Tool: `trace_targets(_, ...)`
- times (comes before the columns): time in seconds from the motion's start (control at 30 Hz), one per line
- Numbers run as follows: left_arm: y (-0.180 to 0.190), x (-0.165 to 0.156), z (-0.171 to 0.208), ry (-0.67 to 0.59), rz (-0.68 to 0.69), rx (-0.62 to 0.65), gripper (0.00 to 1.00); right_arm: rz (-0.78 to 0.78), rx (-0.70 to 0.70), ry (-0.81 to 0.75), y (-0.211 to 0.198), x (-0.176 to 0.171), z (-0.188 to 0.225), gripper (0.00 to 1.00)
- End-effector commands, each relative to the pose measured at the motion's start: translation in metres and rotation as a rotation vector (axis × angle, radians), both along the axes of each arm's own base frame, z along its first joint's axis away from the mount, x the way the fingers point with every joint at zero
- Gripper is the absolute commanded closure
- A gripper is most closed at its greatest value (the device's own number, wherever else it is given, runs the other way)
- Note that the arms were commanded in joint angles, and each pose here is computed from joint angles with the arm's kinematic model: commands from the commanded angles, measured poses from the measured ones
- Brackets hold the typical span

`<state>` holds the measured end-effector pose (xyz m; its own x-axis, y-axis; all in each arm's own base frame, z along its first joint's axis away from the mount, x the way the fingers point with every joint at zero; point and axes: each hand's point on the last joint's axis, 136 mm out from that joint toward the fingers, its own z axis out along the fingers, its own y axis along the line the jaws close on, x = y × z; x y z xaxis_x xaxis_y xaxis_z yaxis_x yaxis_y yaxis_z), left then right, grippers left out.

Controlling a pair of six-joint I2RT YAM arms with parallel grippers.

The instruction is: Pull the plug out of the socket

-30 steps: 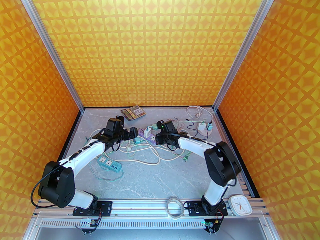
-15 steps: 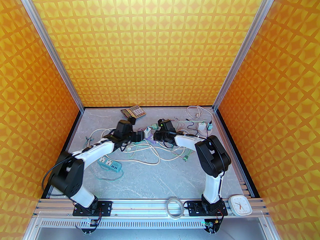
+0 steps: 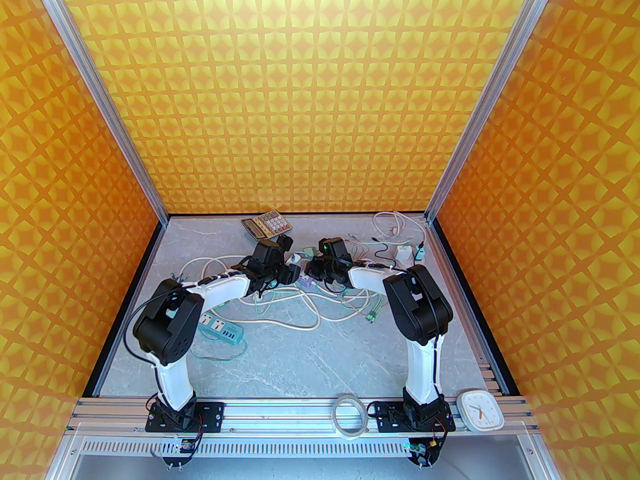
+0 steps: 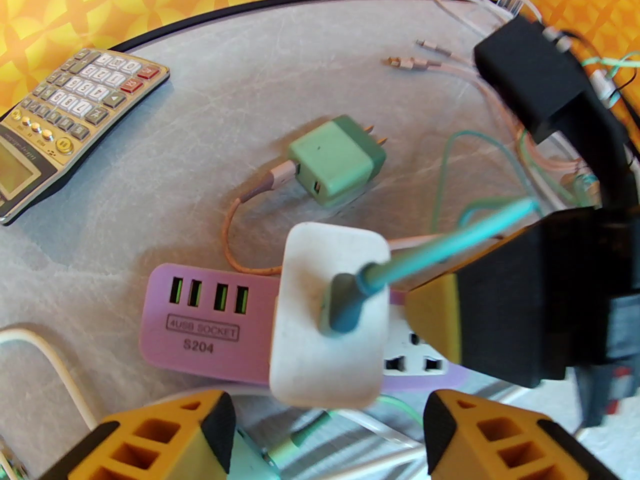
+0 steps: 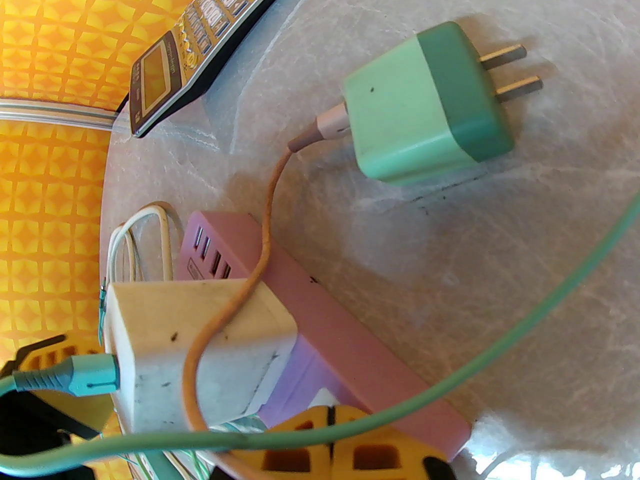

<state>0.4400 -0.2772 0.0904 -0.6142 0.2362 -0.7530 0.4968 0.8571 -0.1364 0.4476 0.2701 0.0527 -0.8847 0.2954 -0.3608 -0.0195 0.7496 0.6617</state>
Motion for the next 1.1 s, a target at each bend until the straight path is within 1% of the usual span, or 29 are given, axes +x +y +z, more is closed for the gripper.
trace_targets(0.0,-0.007,0.015,0.003,-0.061,-0.024,0.038,0.35,-0.009,-0.028,0.082,-0.003,-0.009,-0.015,1.0)
trace_targets(0.17,-0.009,0.023,-0.005,-0.069,-0.034,0.069,0.39,0.026,-0.044,0.161,0.001,-0.015,-0.019,1.0)
trace_targets(0.2,-0.011,0.024,-0.006,-0.068,-0.036,0.071,0.39,0.025,-0.038,0.157,0.002,-0.014,-0.017,1.0)
trace_targets(0.27,-0.012,0.026,-0.007,-0.072,-0.043,0.079,0.43,0.017,-0.039,0.14,0.0,-0.014,-0.012,1.0)
trace_targets(0.37,-0.012,0.028,-0.011,-0.072,-0.045,0.092,0.43,0.015,-0.058,0.126,-0.003,-0.012,-0.009,1.0)
trace_targets(0.4,-0.012,0.028,-0.013,-0.072,-0.047,0.094,0.45,0.017,-0.063,0.13,-0.003,-0.012,-0.009,1.0)
trace_targets(0.43,-0.013,0.029,-0.014,-0.071,-0.05,0.098,0.48,0.019,-0.064,0.134,-0.003,-0.012,-0.01,1.0)
trace_targets(0.5,-0.013,0.029,-0.017,-0.065,-0.053,0.103,0.6,0.021,-0.057,0.14,-0.001,-0.012,-0.01,1.0)
trace_targets(0.57,-0.013,0.027,-0.019,-0.062,-0.057,0.108,0.67,0.017,-0.046,0.132,0.0,-0.011,-0.004,1.0)
trace_targets(0.6,-0.013,0.025,-0.021,-0.059,-0.058,0.112,0.67,0.015,-0.039,0.126,0.0,-0.01,-0.001,1.0)
trace_targets(0.63,-0.013,0.025,-0.021,-0.061,-0.057,0.113,0.7,0.014,-0.033,0.122,0.001,-0.01,0.002,1.0)
trace_targets(0.7,-0.013,0.024,-0.02,-0.062,-0.054,0.113,0.79,0.007,-0.016,0.119,0.002,-0.009,0.01,1.0)
trace_targets(0.83,-0.016,0.022,-0.015,-0.072,-0.054,0.105,0.8,-0.006,0.048,0.107,0.009,-0.005,0.023,1.0)
trace_targets(0.93,-0.018,0.021,-0.017,-0.07,-0.054,0.114,0.79,-0.025,0.087,0.118,0.012,-0.003,0.025,1.0)
trace_targets(1.0,-0.018,0.02,-0.018,-0.064,-0.055,0.117,0.79,-0.041,0.103,0.131,0.013,-0.002,0.022,1.0)
trace_targets(1.07,-0.019,0.018,-0.02,-0.06,-0.057,0.117,0.79,-0.057,0.09,0.144,0.011,-0.002,0.015,1.0)
